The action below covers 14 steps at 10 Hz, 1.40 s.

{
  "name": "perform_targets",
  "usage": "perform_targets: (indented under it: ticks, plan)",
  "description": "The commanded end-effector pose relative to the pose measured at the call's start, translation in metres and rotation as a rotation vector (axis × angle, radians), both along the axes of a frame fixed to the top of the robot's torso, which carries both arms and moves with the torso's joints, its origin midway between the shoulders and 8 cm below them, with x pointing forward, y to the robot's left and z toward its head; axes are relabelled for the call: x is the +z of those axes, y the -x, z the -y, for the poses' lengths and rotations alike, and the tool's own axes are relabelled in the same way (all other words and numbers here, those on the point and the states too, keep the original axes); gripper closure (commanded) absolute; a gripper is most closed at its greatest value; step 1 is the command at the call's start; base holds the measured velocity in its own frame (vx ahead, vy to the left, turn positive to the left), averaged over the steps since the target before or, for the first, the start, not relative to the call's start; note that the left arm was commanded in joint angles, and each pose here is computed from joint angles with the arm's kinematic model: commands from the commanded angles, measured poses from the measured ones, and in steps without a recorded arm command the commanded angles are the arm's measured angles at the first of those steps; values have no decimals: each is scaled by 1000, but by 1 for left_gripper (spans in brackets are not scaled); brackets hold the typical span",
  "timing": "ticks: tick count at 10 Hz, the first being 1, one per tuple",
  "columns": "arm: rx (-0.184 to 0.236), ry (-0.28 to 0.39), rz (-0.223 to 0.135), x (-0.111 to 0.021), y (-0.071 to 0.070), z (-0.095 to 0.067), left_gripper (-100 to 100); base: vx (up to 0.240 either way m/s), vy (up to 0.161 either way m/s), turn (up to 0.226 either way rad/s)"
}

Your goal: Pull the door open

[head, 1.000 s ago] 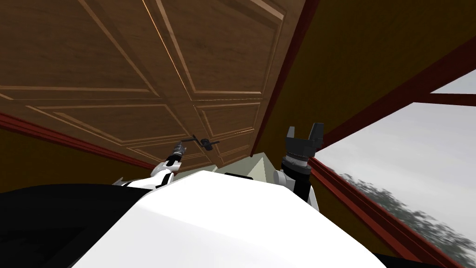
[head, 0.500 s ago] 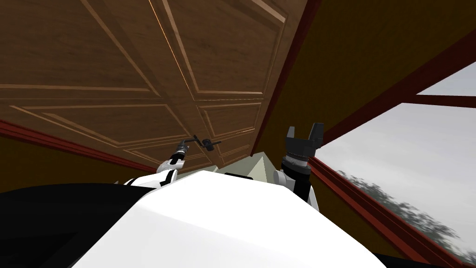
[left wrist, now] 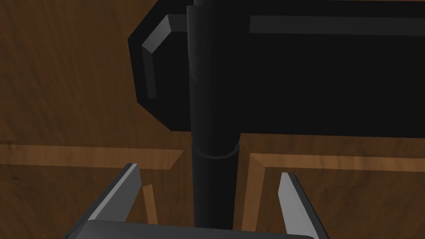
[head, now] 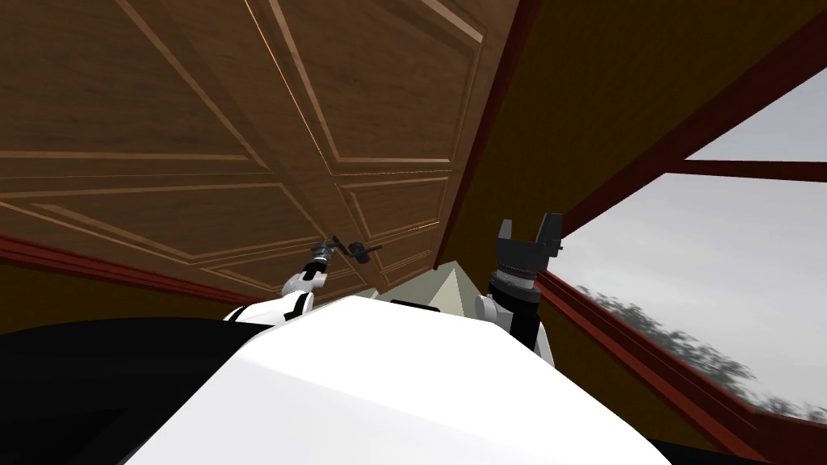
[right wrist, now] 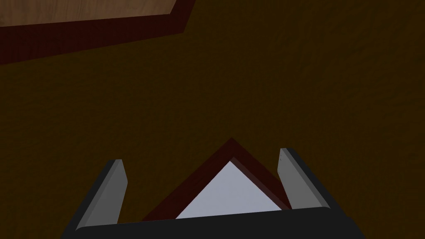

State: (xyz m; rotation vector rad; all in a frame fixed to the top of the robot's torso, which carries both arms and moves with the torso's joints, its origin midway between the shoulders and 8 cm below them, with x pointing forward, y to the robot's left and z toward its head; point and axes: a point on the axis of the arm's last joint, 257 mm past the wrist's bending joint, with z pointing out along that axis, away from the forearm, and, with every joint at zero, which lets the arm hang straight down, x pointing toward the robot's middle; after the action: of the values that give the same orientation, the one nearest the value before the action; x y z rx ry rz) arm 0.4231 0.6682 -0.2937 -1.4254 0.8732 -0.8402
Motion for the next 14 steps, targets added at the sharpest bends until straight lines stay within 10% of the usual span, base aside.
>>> perform_targets:
  ticks: [1,2,3,14]
  plan:
    - [-17,5,21,1,-12,12,-100,-48,64,-192]
    - [-8,7,12,-1,-8,8,-100,-26,25,-27]
    - [-8,7,12,-1,-8,8,100,2,-5,22]
    - [-7,8,7,-3,-7,8,100,-115,2,-8]
